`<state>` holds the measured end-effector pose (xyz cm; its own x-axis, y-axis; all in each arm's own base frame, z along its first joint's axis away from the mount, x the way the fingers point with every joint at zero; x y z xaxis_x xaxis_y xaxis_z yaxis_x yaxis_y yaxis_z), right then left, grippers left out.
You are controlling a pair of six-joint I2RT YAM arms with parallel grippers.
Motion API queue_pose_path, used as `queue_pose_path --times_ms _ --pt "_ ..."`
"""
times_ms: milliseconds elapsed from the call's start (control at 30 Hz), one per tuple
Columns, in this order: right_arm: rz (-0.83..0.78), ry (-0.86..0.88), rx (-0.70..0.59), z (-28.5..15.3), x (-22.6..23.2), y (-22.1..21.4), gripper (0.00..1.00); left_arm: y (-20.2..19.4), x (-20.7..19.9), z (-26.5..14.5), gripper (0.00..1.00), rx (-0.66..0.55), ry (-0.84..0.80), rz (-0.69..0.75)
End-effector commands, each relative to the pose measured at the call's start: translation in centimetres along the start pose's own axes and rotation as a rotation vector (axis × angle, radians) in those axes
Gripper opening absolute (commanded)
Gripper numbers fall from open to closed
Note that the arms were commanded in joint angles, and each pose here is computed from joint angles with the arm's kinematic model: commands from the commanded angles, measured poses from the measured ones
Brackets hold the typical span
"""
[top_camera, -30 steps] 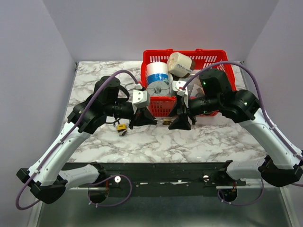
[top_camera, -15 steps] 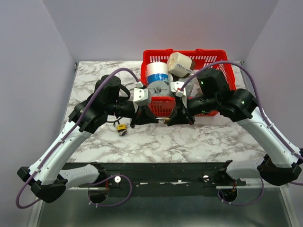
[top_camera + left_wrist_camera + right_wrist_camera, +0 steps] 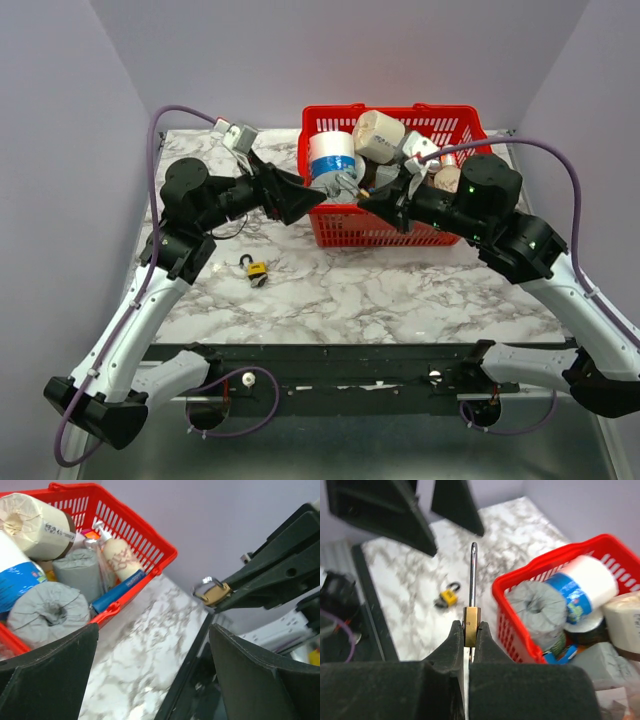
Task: Lock with the key
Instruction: Lock the lock.
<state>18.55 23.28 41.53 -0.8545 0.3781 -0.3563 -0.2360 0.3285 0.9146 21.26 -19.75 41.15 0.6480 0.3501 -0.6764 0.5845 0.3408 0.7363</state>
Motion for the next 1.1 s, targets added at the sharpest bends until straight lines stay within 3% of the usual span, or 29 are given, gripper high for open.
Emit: queue_pose_path --times_ms 0,233,400,733,1067 --pt "0.08 -0.305 -0.165 1.5 -4.6 3.2 0.01 3.7 -2.6 0.5 0.99 -0.255 -0.092 -0.273" --pt "0.107 -0.359 -0.186 3.9 -5.2 3.5 0.01 4.2 -0.3 2.0 0.98 -0.313 0.006 -0.385" --pt "0.112 -0.329 -0.191 5.0 -4.6 3.9 0.01 4.4 -0.2 2.4 0.89 -0.334 0.014 -0.385" --pt "0.117 -0.299 -0.199 6.6 -3.9 4.3 0.01 2.8 -0.1 3.3 0.83 -0.288 0.014 -0.44" --pt "0.116 -0.283 -0.194 7.6 -3.5 4.5 0.01 1.7 -0.6 4.2 0.68 -0.252 -0.026 -0.475"
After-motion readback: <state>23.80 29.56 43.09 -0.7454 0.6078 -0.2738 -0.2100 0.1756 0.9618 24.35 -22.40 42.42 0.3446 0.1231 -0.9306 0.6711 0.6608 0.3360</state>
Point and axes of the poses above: each gripper's point midway between its finger pads, its own z axis out along the fingers, its own x axis along the line the jaws close on, y = z × x, the point moved 5 cm from there along -z, back along the fingers, and after that the axes turned 15 degrees about -z, right-handed, at the moved point
